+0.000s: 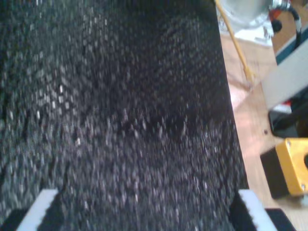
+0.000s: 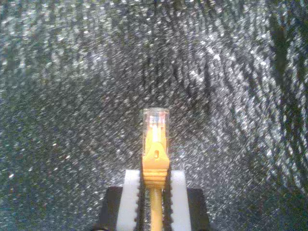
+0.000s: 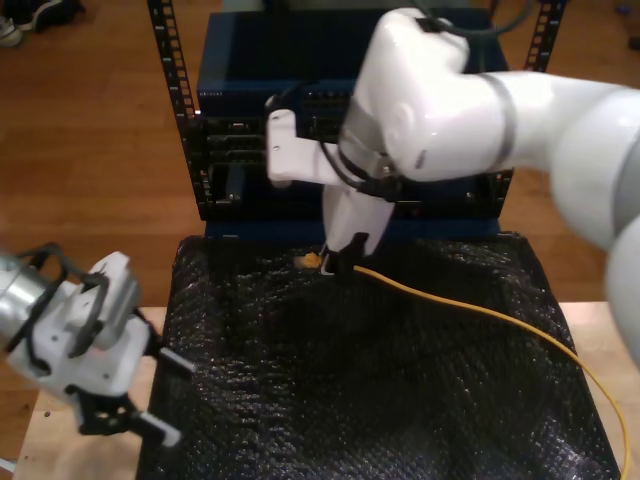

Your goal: Grab the cable and plug it in

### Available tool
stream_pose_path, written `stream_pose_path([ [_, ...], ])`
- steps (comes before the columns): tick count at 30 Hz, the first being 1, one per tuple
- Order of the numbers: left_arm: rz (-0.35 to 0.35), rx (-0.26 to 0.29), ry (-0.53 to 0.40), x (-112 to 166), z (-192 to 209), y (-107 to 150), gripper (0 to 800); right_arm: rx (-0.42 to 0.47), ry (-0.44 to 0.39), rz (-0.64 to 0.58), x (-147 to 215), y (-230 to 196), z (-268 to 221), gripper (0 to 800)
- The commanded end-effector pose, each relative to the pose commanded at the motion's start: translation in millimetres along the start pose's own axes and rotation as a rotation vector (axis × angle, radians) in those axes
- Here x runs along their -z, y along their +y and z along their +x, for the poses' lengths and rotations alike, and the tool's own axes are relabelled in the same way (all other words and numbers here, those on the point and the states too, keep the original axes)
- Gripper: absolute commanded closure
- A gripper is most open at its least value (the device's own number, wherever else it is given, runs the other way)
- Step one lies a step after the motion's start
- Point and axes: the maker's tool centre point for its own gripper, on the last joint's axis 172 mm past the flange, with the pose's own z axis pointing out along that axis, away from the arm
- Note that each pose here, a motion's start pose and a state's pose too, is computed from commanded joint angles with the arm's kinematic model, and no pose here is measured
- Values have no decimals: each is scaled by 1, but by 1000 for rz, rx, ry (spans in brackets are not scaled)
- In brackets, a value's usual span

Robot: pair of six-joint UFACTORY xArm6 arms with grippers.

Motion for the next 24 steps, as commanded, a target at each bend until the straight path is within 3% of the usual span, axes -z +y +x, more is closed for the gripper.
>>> stream_pose_path([
  [17,45,-64,189,-4,76,-23,2,-10,77,23,31,-41,-1,797],
  [24,57,-89,217,-10,95,-33,2,-41,113,29,42,-51,-3,797],
])
